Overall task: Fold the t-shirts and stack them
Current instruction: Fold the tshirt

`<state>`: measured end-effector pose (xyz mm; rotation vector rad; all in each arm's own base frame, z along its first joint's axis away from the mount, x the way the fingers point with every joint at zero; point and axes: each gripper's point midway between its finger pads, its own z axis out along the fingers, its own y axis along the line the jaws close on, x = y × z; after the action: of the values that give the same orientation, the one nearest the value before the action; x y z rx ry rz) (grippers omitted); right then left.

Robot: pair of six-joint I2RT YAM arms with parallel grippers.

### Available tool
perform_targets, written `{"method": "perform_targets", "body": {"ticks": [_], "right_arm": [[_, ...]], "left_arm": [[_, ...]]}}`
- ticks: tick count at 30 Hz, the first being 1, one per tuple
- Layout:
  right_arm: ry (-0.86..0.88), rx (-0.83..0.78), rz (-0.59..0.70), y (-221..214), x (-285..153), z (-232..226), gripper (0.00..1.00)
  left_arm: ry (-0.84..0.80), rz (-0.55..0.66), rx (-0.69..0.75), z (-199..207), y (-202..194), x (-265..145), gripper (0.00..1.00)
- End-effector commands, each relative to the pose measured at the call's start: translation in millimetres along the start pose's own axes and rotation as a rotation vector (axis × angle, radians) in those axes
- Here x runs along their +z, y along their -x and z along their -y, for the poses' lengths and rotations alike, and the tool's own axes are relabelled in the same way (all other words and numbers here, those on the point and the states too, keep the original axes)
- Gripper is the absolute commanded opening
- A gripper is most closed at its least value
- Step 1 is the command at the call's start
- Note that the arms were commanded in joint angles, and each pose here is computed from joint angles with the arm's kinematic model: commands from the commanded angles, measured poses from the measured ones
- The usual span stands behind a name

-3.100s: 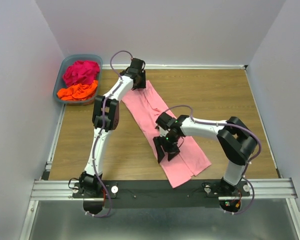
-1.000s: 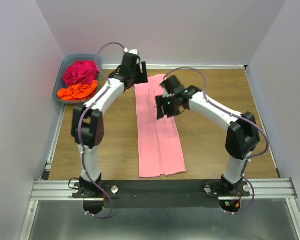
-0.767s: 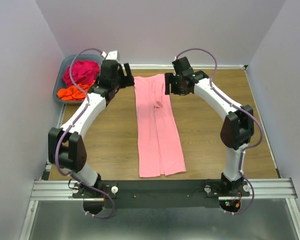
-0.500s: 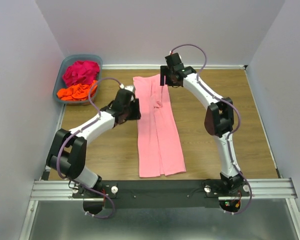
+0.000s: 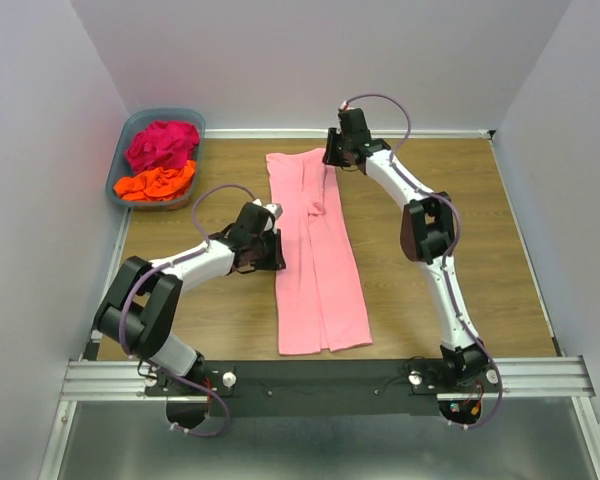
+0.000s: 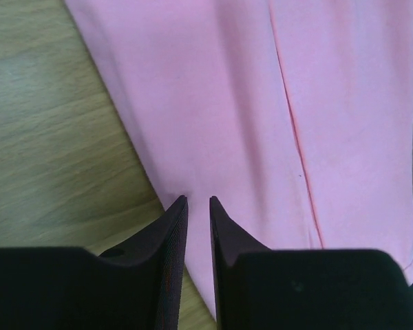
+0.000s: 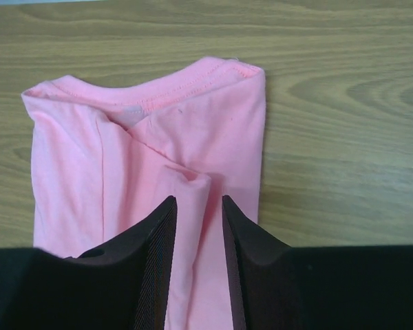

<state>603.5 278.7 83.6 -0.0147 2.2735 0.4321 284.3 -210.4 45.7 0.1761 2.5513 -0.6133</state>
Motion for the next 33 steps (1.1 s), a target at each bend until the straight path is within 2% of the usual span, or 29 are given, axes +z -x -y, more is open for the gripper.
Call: {"method": "perform_targets", "body": {"ticks": [1, 8, 9, 12, 16, 21, 23, 24, 25, 27, 30, 33], "right_arm": [[0.130, 0.058, -0.014, -11, 26, -10, 0.40], [0.151, 0.147, -0.033, -27, 55, 10, 0.40], [0.119, 0.178, -0.028, -26, 58, 22, 0.40], [0.069, 0.217, -0.029, -29, 60, 42, 0.40], [0.030, 0.246, -0.015, -23, 59, 65, 0.41], [0.041, 0.227, 0.023, -4, 52, 63, 0.41], [0.055, 0.214, 0.032, 4, 45, 58, 0.42], [0.073, 0.196, 0.062, 22, 30, 51, 0.43], [0.071, 0.191, 0.046, 18, 25, 52, 0.44], [0.070, 0.156, 0.051, 27, -3, 47, 0.45], [0.070, 0.122, 0.039, 27, -37, 43, 0.45], [0.067, 0.119, -0.004, 9, -82, 43, 0.45]], "left_arm": [[-0.081, -0.088, 0.009, 11, -27, 12, 0.27], [-0.090, -0.221, -0.033, 1, -73, 18, 0.26], [-0.093, -0.229, -0.039, 1, -76, 18, 0.20], [-0.083, -0.246, -0.047, -3, -84, 16, 0.19], [-0.085, -0.253, -0.043, -3, -86, 15, 0.20], [-0.036, -0.233, -0.033, -9, -73, 19, 0.22], [-0.012, -0.195, -0.032, -11, -57, 17, 0.23], [0.028, -0.167, -0.030, -17, -48, 15, 0.27], [0.040, -0.120, -0.026, -14, -30, 7, 0.39], [0.099, -0.042, -0.022, -20, -4, -2, 0.53], [0.126, 0.084, -0.021, -14, 41, -23, 0.66], [0.120, 0.180, -0.029, -3, 77, -40, 0.64]]}}
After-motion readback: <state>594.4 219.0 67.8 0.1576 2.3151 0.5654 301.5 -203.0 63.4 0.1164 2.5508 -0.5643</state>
